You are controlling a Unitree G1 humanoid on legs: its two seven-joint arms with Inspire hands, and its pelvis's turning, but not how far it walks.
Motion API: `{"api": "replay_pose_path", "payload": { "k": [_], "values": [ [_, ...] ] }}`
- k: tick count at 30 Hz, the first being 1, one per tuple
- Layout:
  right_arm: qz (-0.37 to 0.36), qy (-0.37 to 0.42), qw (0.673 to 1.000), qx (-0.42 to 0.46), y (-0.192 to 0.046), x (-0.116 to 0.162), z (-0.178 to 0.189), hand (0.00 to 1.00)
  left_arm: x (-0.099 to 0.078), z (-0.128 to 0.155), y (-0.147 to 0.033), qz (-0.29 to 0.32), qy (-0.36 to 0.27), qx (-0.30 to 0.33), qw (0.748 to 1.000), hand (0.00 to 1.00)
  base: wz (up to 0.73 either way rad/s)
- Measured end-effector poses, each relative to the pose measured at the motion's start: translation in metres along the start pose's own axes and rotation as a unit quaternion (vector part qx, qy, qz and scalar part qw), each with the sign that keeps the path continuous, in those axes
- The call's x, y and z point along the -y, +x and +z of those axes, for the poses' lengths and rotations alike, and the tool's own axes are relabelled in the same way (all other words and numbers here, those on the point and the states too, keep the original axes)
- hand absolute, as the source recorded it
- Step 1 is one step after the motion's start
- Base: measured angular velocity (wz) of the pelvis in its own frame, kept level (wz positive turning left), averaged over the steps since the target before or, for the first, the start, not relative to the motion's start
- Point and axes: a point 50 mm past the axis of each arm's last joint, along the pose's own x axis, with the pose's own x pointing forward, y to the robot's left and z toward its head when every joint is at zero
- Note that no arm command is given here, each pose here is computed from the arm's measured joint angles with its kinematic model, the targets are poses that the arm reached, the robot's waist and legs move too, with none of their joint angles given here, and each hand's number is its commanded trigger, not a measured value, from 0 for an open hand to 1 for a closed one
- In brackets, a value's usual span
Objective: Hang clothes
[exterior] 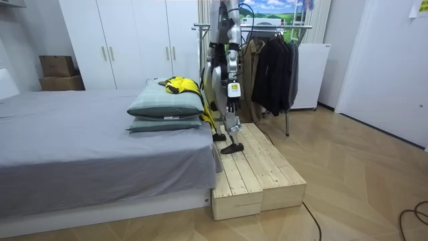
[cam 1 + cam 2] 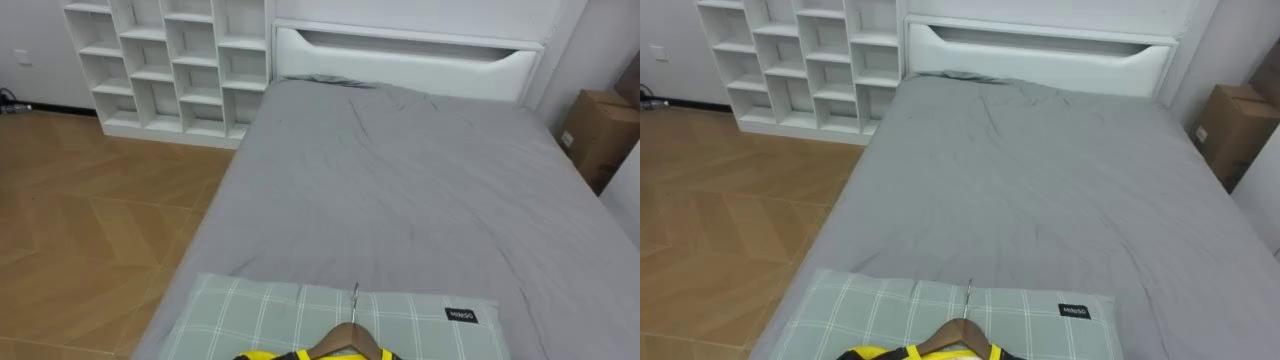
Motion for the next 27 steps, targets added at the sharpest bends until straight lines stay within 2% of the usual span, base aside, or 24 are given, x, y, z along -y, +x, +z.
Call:
{"api": "replay_pose_path", "payload": {
  "k": [23,27],
  "values": [
    [0.004,-0.006,1.000,0.001,0.0001,-0.0001,0.0020,0.00,-0.0014,0.0021,-0.0001,0.013,0.005,0.007,1.000,0.00,0.00],
    [0.012,0.010,1.000,0.000,-0.0002,0.0006,0.0008,0.00,-0.0066,0.0018,0.0001,0.033,-0.024,0.006,0.999,0.00,0.00]
  ]
}}
